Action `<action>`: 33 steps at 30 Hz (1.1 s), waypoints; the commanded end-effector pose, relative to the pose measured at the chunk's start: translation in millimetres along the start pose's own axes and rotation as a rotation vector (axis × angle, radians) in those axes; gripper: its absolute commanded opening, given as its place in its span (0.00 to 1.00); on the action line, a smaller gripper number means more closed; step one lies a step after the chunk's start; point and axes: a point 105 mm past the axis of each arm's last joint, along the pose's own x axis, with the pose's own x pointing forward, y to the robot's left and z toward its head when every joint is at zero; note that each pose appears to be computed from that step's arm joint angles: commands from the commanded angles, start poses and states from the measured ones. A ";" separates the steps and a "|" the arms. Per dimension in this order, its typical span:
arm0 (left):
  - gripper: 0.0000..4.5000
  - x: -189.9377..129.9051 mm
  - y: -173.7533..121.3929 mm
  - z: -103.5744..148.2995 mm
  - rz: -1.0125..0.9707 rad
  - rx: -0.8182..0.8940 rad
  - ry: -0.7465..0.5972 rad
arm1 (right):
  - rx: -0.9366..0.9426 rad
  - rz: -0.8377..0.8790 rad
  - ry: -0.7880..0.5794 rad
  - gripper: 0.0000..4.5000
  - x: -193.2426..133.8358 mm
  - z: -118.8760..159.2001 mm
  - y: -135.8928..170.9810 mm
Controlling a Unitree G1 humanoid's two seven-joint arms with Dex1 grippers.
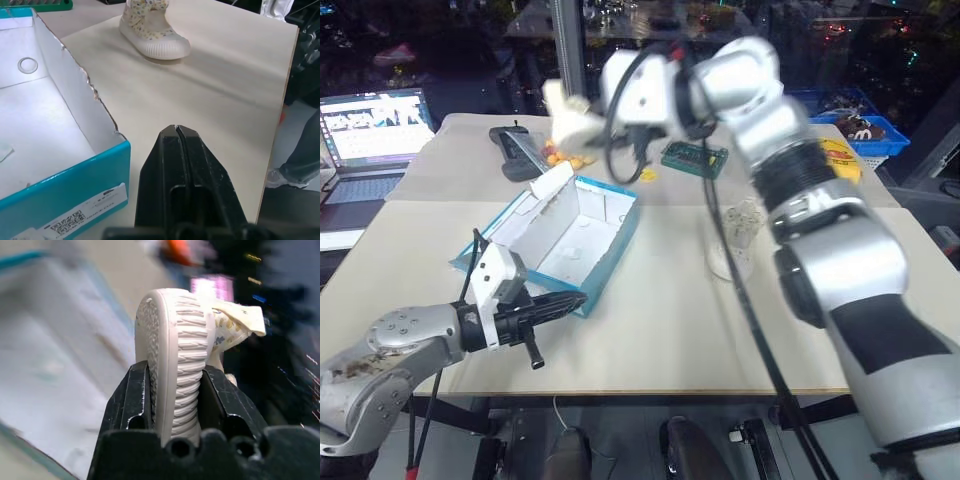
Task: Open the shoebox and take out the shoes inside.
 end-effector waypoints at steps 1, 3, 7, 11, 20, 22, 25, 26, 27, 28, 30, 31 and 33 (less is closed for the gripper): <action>0.00 0.5 0.6 7.5 0.004 0.028 -0.027 | 0.107 -0.211 0.158 0.28 -54.7 -39.6 -8.6; 0.00 0.7 0.6 7.3 0.003 0.027 -0.027 | 0.118 -0.252 0.290 0.28 -78.8 -59.0 5.6; 0.00 2.7 3.4 8.0 -0.004 0.025 -0.030 | 0.170 -0.251 0.534 0.28 -118.3 -76.1 54.4; 0.00 5.5 4.1 8.4 -0.019 0.024 -0.033 | 0.165 -0.304 0.643 0.28 -138.9 -74.4 70.6; 0.00 9.9 3.9 7.0 -0.038 0.024 -0.037 | 0.013 -0.387 0.884 0.28 -213.7 -116.8 74.6; 0.00 10.6 3.3 6.8 -0.040 0.024 -0.040 | -0.013 -0.358 0.899 0.28 -223.9 -129.1 86.7; 0.00 11.3 2.4 6.5 -0.040 0.023 -0.041 | -0.011 -0.356 0.790 0.28 -218.9 -128.6 98.1; 0.00 11.3 2.4 6.3 -0.040 0.023 -0.042 | -0.031 -0.339 0.773 0.28 -218.8 -129.6 104.1; 0.00 11.2 2.5 6.1 -0.040 0.021 -0.041 | -0.044 -0.312 0.746 0.28 -218.0 -128.7 111.4; 0.00 11.1 2.6 5.9 -0.041 0.021 -0.041 | -0.055 -0.289 0.728 0.28 -217.9 -127.1 116.4; 0.00 11.0 2.5 5.5 -0.043 0.022 -0.039 | -0.069 -0.255 0.692 0.28 -217.5 -122.6 121.8; 0.00 11.1 2.1 5.3 -0.044 0.020 -0.039 | -0.066 -0.252 0.666 0.28 -216.7 -118.7 122.9; 0.00 11.1 1.9 4.9 -0.047 0.018 -0.038 | -0.065 -0.241 0.628 0.28 -214.3 -113.5 125.7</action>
